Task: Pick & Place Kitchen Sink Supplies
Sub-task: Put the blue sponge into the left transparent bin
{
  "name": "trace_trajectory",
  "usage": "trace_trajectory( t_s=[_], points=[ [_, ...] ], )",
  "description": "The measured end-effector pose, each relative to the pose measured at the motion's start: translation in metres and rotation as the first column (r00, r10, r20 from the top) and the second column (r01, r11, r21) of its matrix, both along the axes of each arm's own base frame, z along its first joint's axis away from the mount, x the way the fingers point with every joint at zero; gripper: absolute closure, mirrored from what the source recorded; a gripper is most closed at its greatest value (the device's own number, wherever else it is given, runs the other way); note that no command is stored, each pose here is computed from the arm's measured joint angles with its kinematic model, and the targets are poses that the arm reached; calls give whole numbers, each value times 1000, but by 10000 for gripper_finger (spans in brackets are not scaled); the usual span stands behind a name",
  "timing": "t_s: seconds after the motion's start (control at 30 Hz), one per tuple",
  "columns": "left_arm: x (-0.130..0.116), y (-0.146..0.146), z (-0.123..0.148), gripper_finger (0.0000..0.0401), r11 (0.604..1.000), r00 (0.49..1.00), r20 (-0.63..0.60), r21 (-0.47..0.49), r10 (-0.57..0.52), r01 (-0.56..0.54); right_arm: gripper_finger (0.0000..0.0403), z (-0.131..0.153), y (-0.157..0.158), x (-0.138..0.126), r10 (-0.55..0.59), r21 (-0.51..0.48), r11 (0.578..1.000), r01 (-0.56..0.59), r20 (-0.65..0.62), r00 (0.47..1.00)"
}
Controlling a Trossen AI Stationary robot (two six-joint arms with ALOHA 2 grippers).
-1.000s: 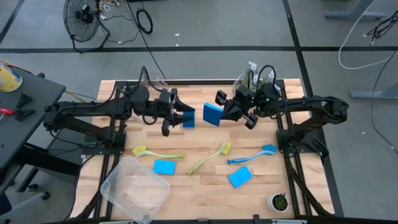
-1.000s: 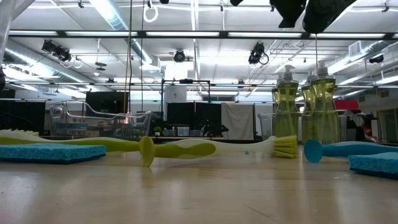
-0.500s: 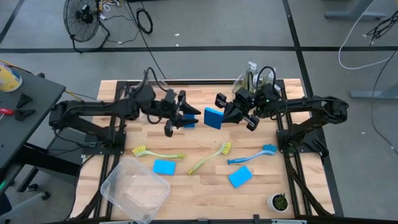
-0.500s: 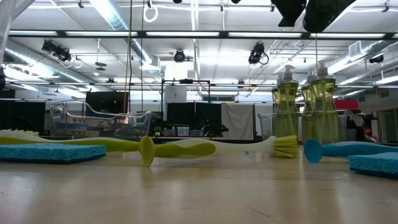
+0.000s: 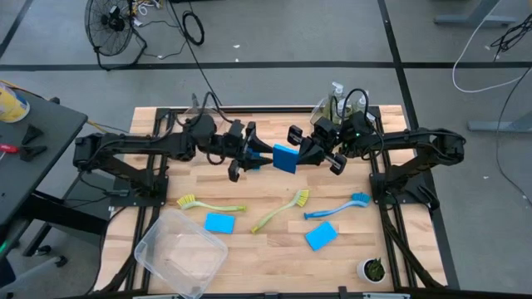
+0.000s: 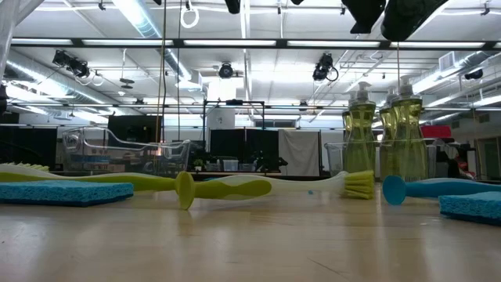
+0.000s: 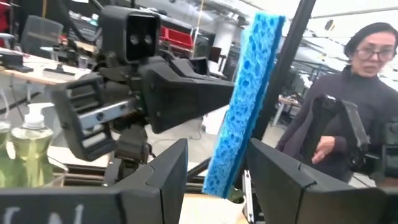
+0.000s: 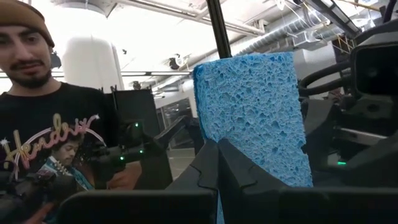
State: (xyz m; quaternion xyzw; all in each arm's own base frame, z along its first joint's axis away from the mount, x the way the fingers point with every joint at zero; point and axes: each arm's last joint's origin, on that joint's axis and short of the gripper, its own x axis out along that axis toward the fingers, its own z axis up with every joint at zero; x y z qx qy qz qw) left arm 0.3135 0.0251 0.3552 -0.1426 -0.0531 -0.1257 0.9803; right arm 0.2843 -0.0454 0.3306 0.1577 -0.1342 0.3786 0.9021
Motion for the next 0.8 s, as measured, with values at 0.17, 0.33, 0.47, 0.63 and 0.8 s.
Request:
trace_trajectory(
  t_s=[0.17, 0.33, 0.47, 0.63, 0.8],
  points=[
    [-1, 0, 4, 222, 1000, 999, 36, -5, 5, -5, 403, -1, 0, 1, 2, 4, 1000, -2, -14, 1000],
    [-1, 0, 4, 187, 1000, 999, 37, -16, -5, 5, 403, -2, 0, 1, -2, 2, 1000, 2, -20, 1000],
    [-1, -1, 5, 163, 998, 998, 43, -43, -53, 55, 403, -3, -1, 2, -16, 4, 1000, 16, -29, 999],
    [-2, -3, 6, 157, 995, 996, 42, -54, -79, 82, 403, -4, -1, 3, -25, 1, 1000, 25, -32, 999],
    [-1, -3, 6, 165, 997, 996, 47, -33, -70, 72, 403, -4, -1, 3, -26, 0, 1000, 26, -33, 999]
  ],
)
